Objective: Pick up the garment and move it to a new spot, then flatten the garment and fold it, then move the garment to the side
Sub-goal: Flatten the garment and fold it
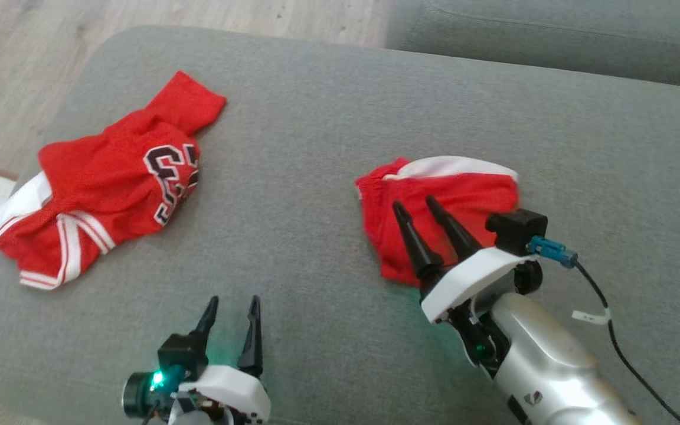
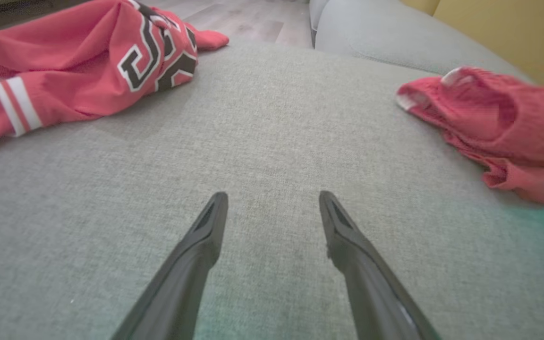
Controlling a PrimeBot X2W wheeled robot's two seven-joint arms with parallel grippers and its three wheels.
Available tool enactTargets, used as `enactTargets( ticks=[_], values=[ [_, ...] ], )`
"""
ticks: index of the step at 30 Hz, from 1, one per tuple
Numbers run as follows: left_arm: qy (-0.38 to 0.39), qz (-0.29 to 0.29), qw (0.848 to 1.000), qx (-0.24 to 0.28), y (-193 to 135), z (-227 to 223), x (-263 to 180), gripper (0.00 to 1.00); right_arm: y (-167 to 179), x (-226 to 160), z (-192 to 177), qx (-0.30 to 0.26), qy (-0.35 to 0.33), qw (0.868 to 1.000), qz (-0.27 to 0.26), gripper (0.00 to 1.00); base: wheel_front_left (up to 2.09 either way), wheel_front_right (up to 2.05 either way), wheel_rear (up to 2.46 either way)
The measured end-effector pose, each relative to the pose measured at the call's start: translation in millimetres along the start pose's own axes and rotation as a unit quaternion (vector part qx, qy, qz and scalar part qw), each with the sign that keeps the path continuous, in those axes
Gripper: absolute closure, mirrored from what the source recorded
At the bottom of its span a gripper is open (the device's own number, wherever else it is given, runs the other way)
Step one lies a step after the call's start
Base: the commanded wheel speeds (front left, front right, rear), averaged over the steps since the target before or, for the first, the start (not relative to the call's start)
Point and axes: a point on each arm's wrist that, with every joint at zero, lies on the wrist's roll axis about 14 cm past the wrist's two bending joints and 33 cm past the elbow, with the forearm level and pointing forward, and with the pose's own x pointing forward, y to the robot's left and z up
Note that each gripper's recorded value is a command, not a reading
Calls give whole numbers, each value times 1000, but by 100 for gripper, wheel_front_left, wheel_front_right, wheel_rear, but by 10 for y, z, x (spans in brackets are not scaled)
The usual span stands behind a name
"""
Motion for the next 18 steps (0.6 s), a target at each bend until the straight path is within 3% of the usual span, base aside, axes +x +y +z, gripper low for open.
enactTargets(
  ticks=[5,11,14,18],
  values=[
    [-14,-18,1000,6,-114,107,92,0,-338,-155,71,-30,-12,998,-51,0,0,0,0],
    [-37,-61,997,30,-381,276,219,0,-974,-542,621,-75,-93,981,-154,0,0,0,0],
    [-56,-80,994,52,-510,393,277,0,-1251,-940,542,-101,-91,967,-214,0,0,0,0],
    [-75,-98,990,71,-637,502,288,0,-1367,-1243,390,-110,-78,959,-251,0,0,0,0]
  ],
)
